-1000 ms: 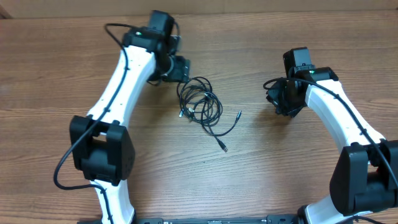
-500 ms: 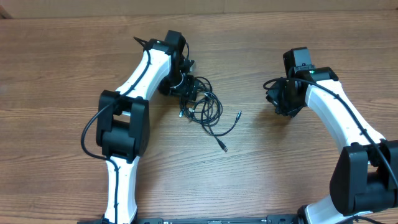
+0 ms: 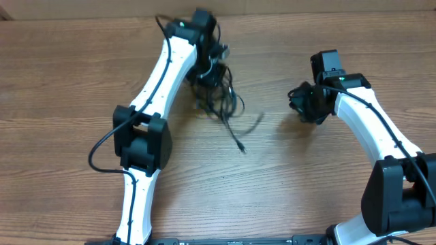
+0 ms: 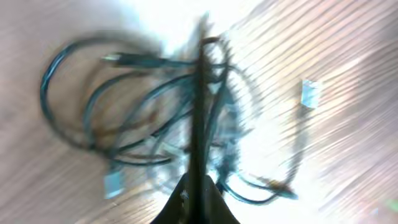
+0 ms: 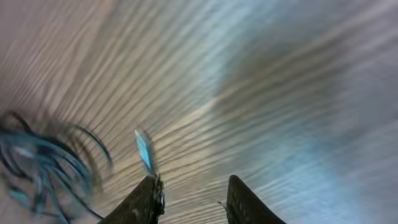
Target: Untangle cables
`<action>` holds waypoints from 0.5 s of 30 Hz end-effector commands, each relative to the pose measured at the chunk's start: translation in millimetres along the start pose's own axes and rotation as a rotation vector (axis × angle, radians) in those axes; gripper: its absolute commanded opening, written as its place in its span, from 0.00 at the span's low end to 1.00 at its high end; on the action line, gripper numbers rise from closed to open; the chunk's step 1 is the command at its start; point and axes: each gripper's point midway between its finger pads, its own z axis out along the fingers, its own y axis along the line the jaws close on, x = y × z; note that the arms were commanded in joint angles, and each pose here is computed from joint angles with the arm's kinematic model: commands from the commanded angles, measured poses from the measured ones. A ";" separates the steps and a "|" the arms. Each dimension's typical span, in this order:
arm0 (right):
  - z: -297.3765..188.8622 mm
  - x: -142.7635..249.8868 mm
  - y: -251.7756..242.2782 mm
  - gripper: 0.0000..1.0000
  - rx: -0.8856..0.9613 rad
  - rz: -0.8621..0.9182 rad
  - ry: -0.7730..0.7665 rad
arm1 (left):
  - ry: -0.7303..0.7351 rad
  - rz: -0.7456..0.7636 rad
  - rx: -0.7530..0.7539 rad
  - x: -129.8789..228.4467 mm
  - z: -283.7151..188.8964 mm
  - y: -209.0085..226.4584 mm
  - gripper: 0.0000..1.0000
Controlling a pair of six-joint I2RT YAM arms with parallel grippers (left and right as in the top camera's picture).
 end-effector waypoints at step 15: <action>-62.0 36.6 129.0 0.41 -0.780 -0.653 0.082 | -0.371 0.392 0.627 -11.0 -185.4 -142.9 0.04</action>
